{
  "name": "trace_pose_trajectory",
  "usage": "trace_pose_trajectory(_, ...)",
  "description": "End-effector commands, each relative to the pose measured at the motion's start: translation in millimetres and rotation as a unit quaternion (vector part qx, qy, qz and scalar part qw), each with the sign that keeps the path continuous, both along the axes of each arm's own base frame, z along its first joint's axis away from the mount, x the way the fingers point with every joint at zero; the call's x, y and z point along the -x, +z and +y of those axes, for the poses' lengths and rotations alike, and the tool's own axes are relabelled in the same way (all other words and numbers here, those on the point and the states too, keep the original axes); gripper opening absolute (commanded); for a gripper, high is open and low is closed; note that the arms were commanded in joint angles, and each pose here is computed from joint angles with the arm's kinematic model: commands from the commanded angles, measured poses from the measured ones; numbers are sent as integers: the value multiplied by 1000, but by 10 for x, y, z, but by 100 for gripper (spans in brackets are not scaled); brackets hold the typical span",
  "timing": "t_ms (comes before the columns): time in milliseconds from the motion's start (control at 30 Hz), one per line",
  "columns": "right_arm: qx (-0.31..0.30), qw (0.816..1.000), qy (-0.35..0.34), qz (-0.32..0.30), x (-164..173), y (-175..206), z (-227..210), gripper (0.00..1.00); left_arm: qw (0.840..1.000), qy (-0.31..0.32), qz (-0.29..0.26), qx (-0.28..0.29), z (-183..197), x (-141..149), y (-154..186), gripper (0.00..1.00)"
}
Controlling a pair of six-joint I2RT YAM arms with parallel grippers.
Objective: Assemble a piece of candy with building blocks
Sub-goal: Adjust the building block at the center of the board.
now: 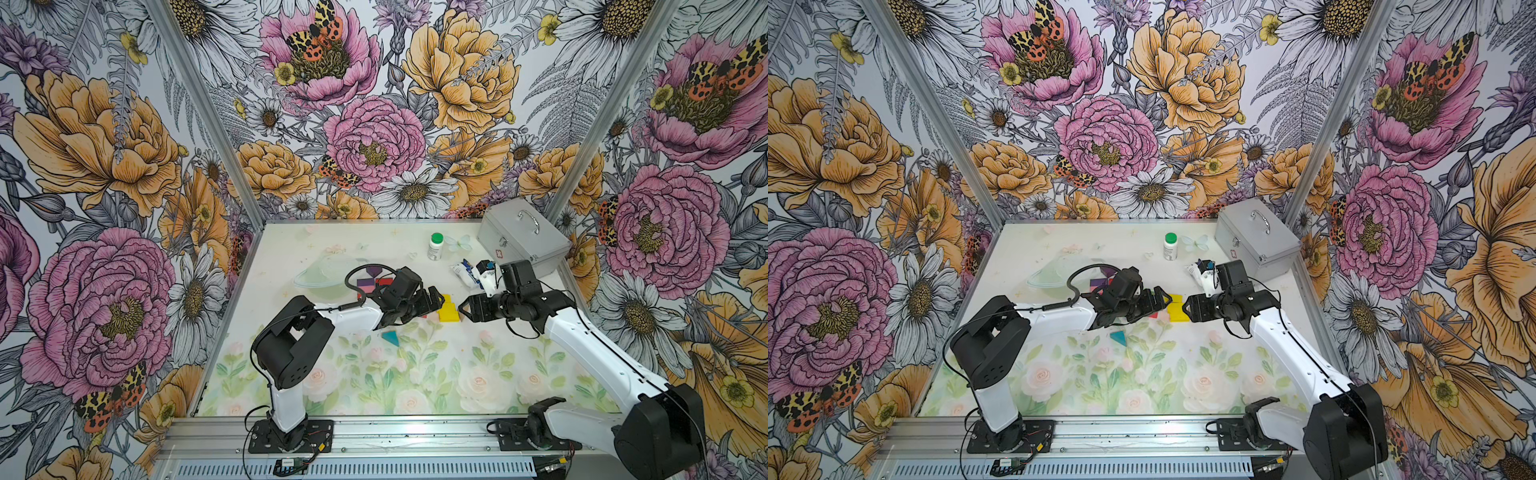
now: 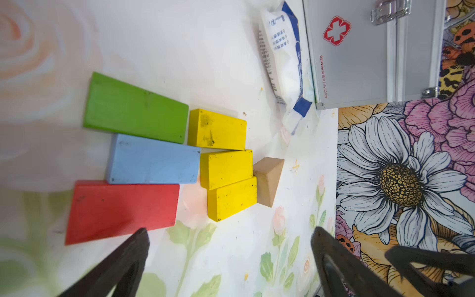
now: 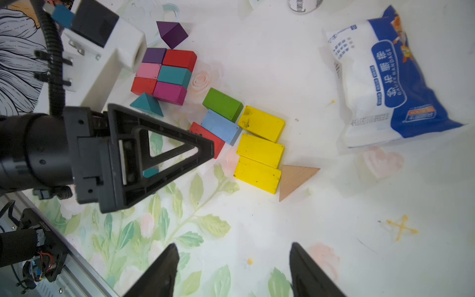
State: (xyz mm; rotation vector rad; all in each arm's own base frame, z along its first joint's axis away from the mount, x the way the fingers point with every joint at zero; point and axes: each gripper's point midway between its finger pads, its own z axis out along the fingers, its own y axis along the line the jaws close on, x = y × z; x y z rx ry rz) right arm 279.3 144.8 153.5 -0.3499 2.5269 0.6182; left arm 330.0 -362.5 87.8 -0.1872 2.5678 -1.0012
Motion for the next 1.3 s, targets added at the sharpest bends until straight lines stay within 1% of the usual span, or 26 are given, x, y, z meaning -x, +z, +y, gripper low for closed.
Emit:
trace_pose_trajectory(0,-1,1000,-7,-19,-40,61,-32,69,998,-53,-12,-33,-25,-130,156,99)
trace_pose_trajectory(200,3,1000,-14,-20,-22,49,-69,69,993,-87,12,-73,-32,-454,25,97)
trace_pose_trajectory(467,7,1000,-22,-21,-35,40,-113,69,988,-122,22,-91,-203,-625,-143,96)
trace_pose_trajectory(600,8,999,-24,-20,-40,29,-130,69,987,-132,25,-94,-261,-637,-237,96)
trace_pose_trajectory(767,8,999,-26,-19,-45,24,-139,69,984,-147,31,-92,-346,-595,-324,96)
trace_pose_trajectory(900,9,999,-26,-18,-49,18,-144,69,983,-153,34,-98,-342,-544,-357,96)
trace_pose_trajectory(1267,8,999,-27,-18,-58,24,-153,69,982,-156,37,-101,-344,-448,-333,96)
